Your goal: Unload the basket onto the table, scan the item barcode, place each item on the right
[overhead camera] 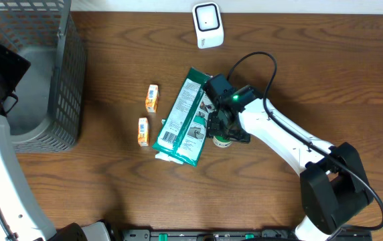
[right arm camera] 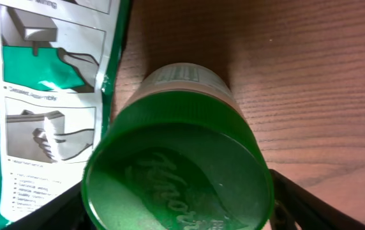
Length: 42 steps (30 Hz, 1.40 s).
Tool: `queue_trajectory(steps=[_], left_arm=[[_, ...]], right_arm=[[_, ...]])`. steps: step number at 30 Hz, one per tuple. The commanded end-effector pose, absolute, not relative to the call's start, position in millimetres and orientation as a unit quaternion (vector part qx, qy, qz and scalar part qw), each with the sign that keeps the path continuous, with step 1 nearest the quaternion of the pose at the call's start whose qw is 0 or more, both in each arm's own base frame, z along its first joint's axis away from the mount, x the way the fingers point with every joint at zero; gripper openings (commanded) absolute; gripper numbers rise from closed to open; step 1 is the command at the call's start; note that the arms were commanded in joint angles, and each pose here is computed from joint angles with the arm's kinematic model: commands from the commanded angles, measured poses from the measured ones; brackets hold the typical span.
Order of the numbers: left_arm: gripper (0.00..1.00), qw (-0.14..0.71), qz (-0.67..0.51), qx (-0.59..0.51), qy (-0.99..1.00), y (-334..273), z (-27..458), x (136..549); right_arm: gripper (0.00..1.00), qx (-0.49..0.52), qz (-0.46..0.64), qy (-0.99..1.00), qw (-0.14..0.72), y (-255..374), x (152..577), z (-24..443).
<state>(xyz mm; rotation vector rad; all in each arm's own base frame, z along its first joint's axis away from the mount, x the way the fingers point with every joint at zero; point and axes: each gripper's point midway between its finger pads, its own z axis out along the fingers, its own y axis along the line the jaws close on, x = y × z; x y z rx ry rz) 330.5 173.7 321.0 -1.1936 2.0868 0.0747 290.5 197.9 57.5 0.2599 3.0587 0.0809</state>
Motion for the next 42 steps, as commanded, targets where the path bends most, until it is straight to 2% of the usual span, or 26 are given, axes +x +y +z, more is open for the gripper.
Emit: queue_trajectory(steps=[1, 4, 8, 22, 29, 39, 42], left_arm=[[0.88, 0.361, 0.033, -0.462, 0.809, 176, 322, 330], [0.88, 0.361, 0.033, -0.462, 0.809, 176, 322, 330], [0.88, 0.361, 0.033, -0.462, 0.809, 176, 322, 330], [0.88, 0.361, 0.033, -0.462, 0.809, 176, 322, 330], [0.88, 0.361, 0.033, -0.462, 0.809, 176, 322, 330], [0.88, 0.361, 0.033, -0.462, 0.809, 176, 322, 330], [0.88, 0.361, 0.033, -0.462, 0.809, 176, 322, 330]], right_arm=[[0.7, 0.093, 0.009, 0.995, 0.041, 192, 291, 54], [0.67, 0.079, 0.005, 0.996, 0.038, 190, 289, 54], [0.57, 0.052, -0.001, 0.998, 0.032, 185, 286, 58], [0.58, 0.034, -0.032, 0.999, -0.027, 150, 265, 66], [0.57, 0.013, 0.082, 0.991, -0.109, 167, 246, 72], [0.54, 0.069, 0.106, 0.984, -0.122, 134, 260, 73], [0.54, 0.046, 0.167, 0.974, -0.148, 147, 255, 77]])
